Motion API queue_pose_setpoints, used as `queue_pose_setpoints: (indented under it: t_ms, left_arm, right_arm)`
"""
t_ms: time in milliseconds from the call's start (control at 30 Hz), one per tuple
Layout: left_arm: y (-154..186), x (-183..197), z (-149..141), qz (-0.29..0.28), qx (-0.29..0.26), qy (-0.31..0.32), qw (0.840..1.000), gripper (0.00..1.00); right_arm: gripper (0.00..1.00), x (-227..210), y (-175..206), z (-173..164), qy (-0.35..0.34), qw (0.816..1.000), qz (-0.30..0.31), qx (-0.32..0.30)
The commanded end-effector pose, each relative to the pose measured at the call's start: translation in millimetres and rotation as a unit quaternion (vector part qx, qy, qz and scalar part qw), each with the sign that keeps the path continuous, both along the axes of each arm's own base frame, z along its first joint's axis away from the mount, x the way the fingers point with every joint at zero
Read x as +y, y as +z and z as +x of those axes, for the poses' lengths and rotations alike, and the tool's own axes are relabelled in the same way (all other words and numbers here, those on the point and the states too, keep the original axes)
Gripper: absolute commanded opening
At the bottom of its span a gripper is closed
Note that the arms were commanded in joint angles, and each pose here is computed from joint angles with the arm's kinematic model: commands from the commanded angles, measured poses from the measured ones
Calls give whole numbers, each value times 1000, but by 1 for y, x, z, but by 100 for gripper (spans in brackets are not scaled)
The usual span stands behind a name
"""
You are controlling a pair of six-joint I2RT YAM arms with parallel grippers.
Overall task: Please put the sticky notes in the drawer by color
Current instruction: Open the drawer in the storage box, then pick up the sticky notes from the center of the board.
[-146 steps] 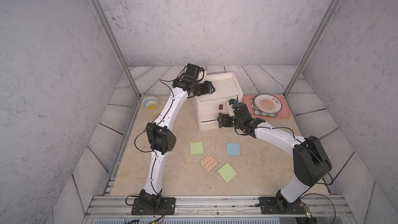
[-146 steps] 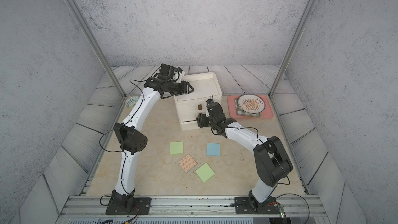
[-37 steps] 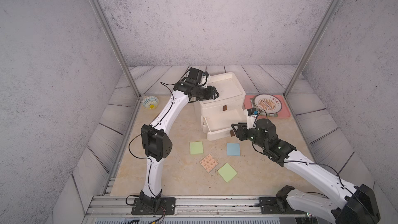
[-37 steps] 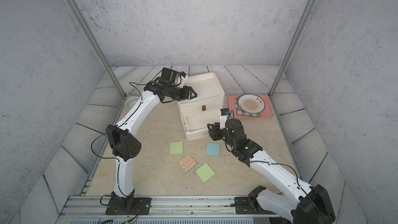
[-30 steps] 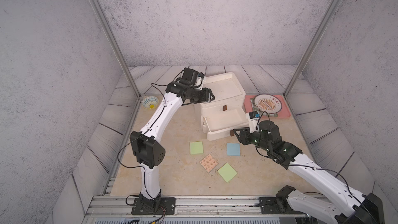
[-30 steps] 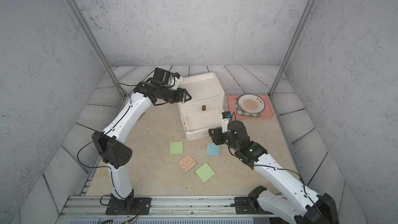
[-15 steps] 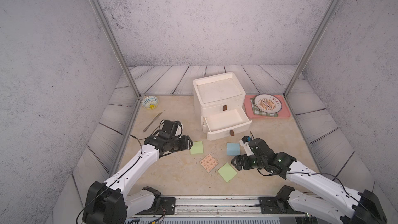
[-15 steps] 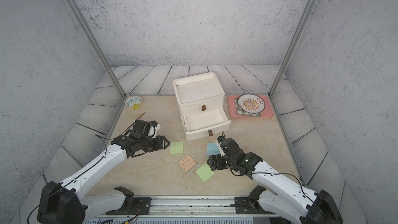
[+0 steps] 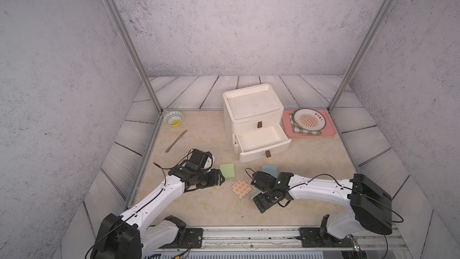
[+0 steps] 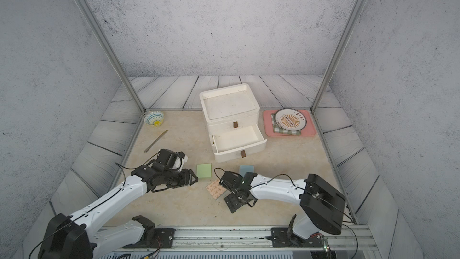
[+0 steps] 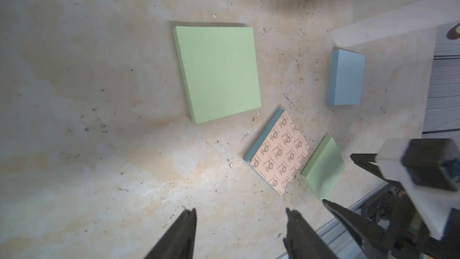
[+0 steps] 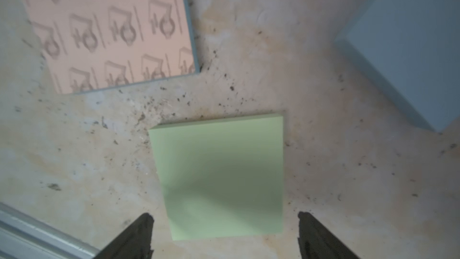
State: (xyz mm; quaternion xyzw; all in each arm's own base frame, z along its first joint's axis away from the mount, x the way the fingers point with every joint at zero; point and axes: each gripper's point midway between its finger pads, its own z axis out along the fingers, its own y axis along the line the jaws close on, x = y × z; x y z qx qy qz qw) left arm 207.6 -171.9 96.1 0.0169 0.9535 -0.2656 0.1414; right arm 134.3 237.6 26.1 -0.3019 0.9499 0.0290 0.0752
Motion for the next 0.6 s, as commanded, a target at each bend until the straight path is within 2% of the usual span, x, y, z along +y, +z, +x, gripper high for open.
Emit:
queue_pose_setpoints:
  t_ms: [0, 400, 567]
  left_arm:
    - [-2, 1, -4, 10, 4, 0, 1000, 62]
    - [-2, -6, -1, 4, 5, -7, 1000, 62]
    - [2, -8, 2, 4, -2, -11, 1000, 63]
  right_arm:
    - [93, 0, -8, 4, 17, 999, -26, -11]
    - [92, 7, -14, 8, 29, 999, -25, -20]
    - [82, 9, -21, 2, 34, 999, -19, -3]
